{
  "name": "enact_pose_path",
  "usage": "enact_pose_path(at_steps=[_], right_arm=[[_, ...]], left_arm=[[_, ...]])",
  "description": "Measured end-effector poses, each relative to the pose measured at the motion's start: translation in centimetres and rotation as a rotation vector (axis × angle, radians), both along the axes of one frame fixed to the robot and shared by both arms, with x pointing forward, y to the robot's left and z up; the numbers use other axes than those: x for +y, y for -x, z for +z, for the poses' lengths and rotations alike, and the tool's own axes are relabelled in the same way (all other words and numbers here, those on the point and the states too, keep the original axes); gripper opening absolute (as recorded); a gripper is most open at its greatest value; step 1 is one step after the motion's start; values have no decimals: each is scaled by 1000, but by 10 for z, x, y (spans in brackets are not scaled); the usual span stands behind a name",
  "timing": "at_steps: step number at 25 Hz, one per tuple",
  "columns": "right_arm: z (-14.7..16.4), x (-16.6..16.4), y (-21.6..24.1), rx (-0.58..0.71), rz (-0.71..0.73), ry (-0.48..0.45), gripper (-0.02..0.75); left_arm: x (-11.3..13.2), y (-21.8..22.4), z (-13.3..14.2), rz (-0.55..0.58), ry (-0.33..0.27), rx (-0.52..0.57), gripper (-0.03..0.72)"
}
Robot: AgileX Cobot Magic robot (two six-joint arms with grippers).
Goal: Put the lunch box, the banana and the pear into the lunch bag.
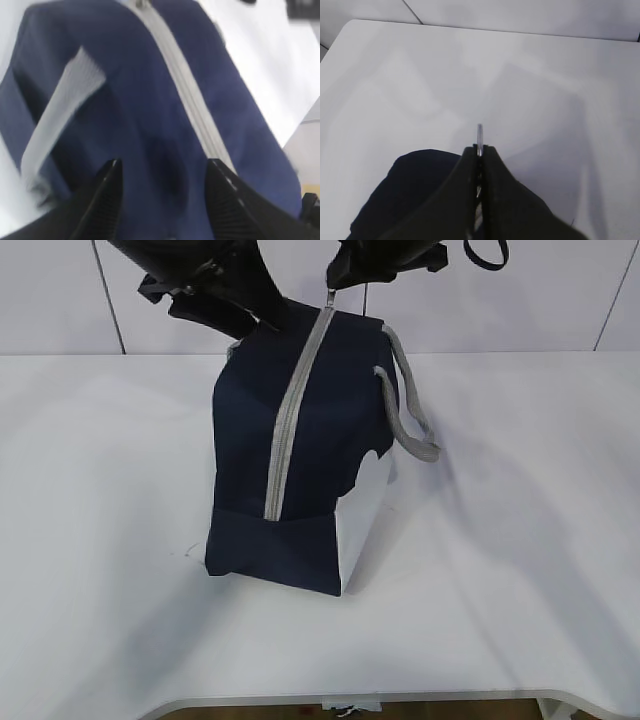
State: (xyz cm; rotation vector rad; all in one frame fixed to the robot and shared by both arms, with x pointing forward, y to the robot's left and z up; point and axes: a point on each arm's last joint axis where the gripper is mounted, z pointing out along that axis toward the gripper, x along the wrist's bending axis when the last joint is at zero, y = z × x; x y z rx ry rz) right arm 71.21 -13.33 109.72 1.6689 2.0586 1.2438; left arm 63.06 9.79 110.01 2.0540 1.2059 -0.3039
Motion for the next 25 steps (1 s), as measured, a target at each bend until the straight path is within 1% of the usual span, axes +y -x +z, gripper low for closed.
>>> enact_pose_path(at_steps=[4, 6, 7, 9, 12, 14, 20, 25], right_arm=[[0, 0, 0, 0, 0, 0, 1], [0, 0, 0, 0, 0, 0, 1], [0, 0, 0, -2, 2, 2, 1], [0, 0, 0, -5, 6, 6, 1], [0, 0, 0, -8, 10, 10, 1], [0, 0, 0, -8, 10, 10, 1], [0, 0, 0, -9, 11, 14, 1], [0, -3, -2, -35, 2, 49, 1]], left_arm=[[-7, -12, -10, -6, 22, 21, 392], [-8, -15, -17, -10, 19, 41, 355], [-8, -16, -18, -11, 17, 45, 321], [-8, -15, -18, -12, 17, 47, 228], [-8, -15, -18, -19, 12, 49, 53], [-8, -15, -19, -30, 8, 41, 8], [-7, -15, -18, -43, -2, 22, -2], [-10, -2, 1, -63, -26, -33, -3]])
